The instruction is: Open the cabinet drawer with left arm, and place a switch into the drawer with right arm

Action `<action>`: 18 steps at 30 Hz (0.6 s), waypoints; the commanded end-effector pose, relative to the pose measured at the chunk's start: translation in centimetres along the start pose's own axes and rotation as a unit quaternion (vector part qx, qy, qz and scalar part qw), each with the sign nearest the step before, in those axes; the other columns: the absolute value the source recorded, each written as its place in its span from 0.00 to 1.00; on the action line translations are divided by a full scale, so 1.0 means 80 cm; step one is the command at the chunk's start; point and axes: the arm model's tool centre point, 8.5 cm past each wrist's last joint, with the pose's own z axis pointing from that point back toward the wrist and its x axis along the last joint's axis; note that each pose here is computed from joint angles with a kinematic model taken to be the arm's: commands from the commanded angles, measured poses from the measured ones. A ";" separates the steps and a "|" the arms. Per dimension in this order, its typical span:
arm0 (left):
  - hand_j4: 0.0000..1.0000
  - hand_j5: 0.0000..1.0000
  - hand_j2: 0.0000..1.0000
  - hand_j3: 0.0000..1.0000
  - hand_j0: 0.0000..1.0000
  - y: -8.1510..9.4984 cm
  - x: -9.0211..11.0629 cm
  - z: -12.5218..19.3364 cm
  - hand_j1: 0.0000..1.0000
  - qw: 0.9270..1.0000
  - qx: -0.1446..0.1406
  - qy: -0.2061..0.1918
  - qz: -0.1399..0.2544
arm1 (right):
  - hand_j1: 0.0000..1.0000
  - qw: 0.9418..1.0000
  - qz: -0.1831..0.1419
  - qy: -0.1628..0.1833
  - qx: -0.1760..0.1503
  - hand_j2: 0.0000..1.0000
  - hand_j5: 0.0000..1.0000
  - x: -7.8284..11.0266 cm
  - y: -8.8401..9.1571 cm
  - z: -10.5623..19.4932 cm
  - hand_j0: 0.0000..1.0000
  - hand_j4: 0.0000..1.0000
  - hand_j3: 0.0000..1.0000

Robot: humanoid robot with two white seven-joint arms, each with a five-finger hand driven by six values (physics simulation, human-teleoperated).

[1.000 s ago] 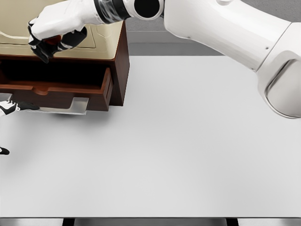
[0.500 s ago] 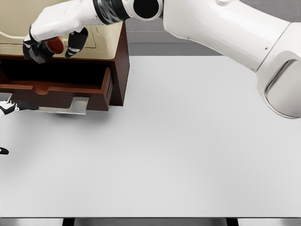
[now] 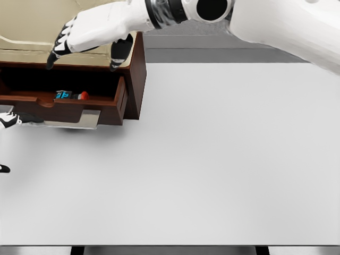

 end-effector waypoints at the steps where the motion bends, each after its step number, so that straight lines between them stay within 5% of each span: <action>1: 1.00 1.00 1.00 1.00 1.00 0.001 0.000 -0.002 1.00 1.000 0.005 -0.002 0.003 | 1.00 1.000 -0.001 0.018 -0.004 1.00 1.00 0.032 0.031 0.115 1.00 1.00 1.00; 6: 1.00 1.00 1.00 1.00 1.00 0.011 0.004 -0.003 1.00 1.000 0.015 -0.007 -0.005 | 1.00 0.995 -0.057 0.082 -0.019 1.00 1.00 0.034 0.100 0.205 1.00 1.00 1.00; 9: 1.00 1.00 1.00 1.00 1.00 0.022 0.007 -0.003 1.00 1.000 0.027 -0.011 -0.011 | 1.00 0.991 -0.101 0.093 -0.005 1.00 1.00 0.034 0.150 0.214 1.00 1.00 1.00; 18: 1.00 1.00 1.00 1.00 1.00 0.050 0.027 -0.030 1.00 0.995 0.068 -0.060 -0.034 | 1.00 0.988 -0.122 0.095 0.001 1.00 1.00 0.034 0.174 0.214 1.00 1.00 1.00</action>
